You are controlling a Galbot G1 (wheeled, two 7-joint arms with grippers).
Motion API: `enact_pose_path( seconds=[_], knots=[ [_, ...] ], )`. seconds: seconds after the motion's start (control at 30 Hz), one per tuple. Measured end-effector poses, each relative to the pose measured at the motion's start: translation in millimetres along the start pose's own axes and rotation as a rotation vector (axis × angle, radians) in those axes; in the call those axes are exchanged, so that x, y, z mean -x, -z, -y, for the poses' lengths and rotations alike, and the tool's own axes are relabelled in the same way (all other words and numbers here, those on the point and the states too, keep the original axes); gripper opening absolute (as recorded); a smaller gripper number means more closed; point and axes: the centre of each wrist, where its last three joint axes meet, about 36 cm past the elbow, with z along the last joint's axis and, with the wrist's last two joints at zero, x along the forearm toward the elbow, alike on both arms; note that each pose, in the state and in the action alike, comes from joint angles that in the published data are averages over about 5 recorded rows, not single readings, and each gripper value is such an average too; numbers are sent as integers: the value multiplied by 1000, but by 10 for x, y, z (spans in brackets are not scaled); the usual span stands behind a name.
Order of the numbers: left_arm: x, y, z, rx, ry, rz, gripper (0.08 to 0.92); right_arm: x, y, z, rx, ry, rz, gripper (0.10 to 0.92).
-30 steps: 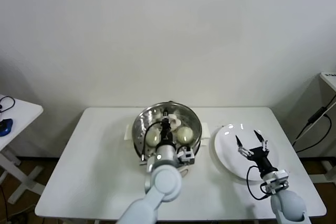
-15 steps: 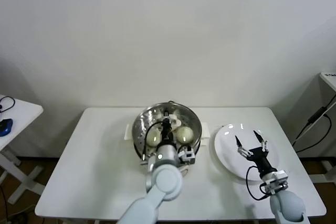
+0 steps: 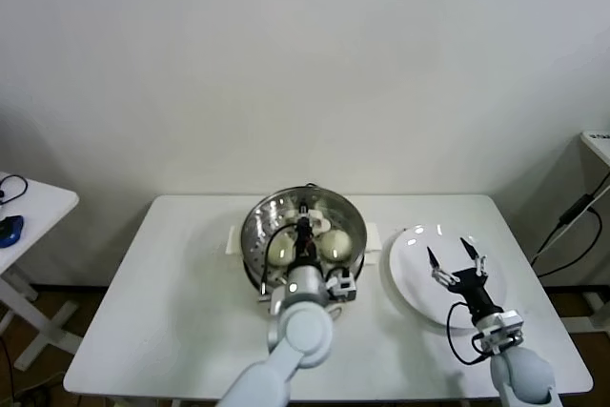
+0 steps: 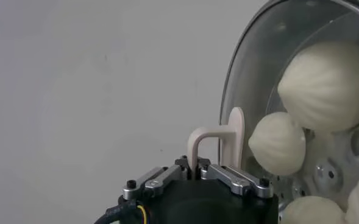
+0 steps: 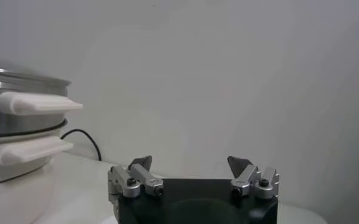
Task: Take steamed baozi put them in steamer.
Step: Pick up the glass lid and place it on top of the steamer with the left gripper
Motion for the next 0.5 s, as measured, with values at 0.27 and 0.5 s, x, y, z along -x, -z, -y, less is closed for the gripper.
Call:
enact_pose_path(
  seconds=[0.27, 0.5],
  knots=[
    [-5, 1, -8, -12, -4, 5, 152, 26, 7, 1, -1, 3, 3, 823],
    [-14, -26, -59, -26, -1, 10, 288, 59, 5, 2, -3, 7, 4, 823]
  ],
)
